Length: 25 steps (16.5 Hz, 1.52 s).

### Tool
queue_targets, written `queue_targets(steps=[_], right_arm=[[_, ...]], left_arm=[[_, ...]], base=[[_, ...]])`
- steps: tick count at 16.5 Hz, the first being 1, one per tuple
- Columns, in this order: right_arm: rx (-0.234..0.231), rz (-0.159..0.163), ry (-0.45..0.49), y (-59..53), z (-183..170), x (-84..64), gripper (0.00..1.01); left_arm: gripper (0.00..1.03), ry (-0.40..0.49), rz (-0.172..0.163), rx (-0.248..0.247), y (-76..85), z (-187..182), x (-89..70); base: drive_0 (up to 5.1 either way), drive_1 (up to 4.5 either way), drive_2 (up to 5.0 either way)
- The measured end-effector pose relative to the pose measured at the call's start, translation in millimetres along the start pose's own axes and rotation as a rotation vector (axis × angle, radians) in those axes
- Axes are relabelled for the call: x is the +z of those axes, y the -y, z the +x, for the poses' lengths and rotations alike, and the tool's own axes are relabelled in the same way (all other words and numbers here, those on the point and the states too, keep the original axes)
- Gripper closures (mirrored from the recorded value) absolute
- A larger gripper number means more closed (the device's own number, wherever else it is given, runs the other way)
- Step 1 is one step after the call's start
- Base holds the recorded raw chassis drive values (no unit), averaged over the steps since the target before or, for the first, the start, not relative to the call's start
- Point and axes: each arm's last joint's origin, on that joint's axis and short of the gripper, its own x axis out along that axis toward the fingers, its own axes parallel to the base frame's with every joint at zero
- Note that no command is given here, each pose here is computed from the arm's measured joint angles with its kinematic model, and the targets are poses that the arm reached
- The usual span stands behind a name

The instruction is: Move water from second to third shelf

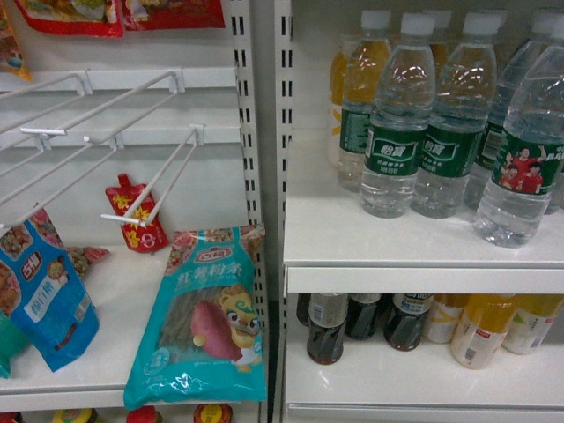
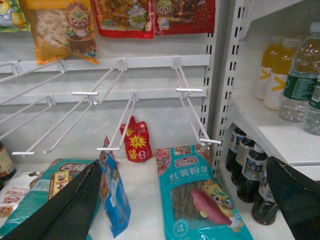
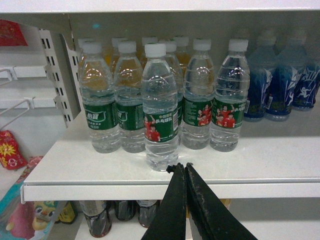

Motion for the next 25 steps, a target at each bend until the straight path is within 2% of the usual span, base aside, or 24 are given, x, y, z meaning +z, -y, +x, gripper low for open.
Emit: queue_targets(steps=[6, 7, 9, 10, 11, 12, 21, 22, 23, 25], right_arm=[[0.0, 0.0, 0.009, 0.0, -9.8, -11.9, 0.99], [0.0, 0.0, 0.002, 0.0, -11.5, -18.1, 0.99], [0.0, 0.0, 0.016, 0.0, -13.6, -17.0, 0.99], [-0.001, 0.0, 0.01, 0.0, -14.7, -17.7, 0.99], [0.001, 0.0, -0.042, 0.0, -20.8, -23.6, 0.99], [-0.003, 0.0, 0.018, 0.1, -25.3, -19.1, 0.99], [-0.003, -0.001, 0.004, 0.1, -25.2, -20.4, 0.99], [-0.003, 0.0, 0.005, 0.1, -25.2, -20.4, 0.96], [-0.003, 0.0, 0.005, 0.1, -25.2, -20.4, 0.88], [-0.003, 0.0, 0.005, 0.1, -25.2, -20.4, 0.69]], left_arm=[[0.05, 0.0, 0.0, 0.0, 0.0, 0.0, 0.0], [0.05, 0.0, 0.0, 0.0, 0.0, 0.0, 0.0], [0.05, 0.0, 0.0, 0.0, 0.0, 0.0, 0.0], [0.05, 0.0, 0.0, 0.0, 0.0, 0.0, 0.0], [0.05, -0.001, 0.0, 0.0, 0.0, 0.0, -0.1], [0.05, -0.001, 0.0, 0.0, 0.0, 0.0, -0.1], [0.05, 0.0, 0.0, 0.0, 0.0, 0.0, 0.0], [0.05, 0.0, 0.0, 0.0, 0.0, 0.0, 0.0], [0.05, 0.0, 0.0, 0.0, 0.0, 0.0, 0.0], [0.05, 0.0, 0.0, 0.0, 0.0, 0.0, 0.0]], base=[[0.0, 0.0, 0.0], [0.0, 0.0, 0.0], [0.0, 0.0, 0.0], [0.0, 0.0, 0.0], [0.0, 0.0, 0.0], [0.0, 0.0, 0.0], [0.0, 0.0, 0.0], [0.0, 0.0, 0.0], [0.0, 0.0, 0.0], [0.0, 0.0, 0.0]])
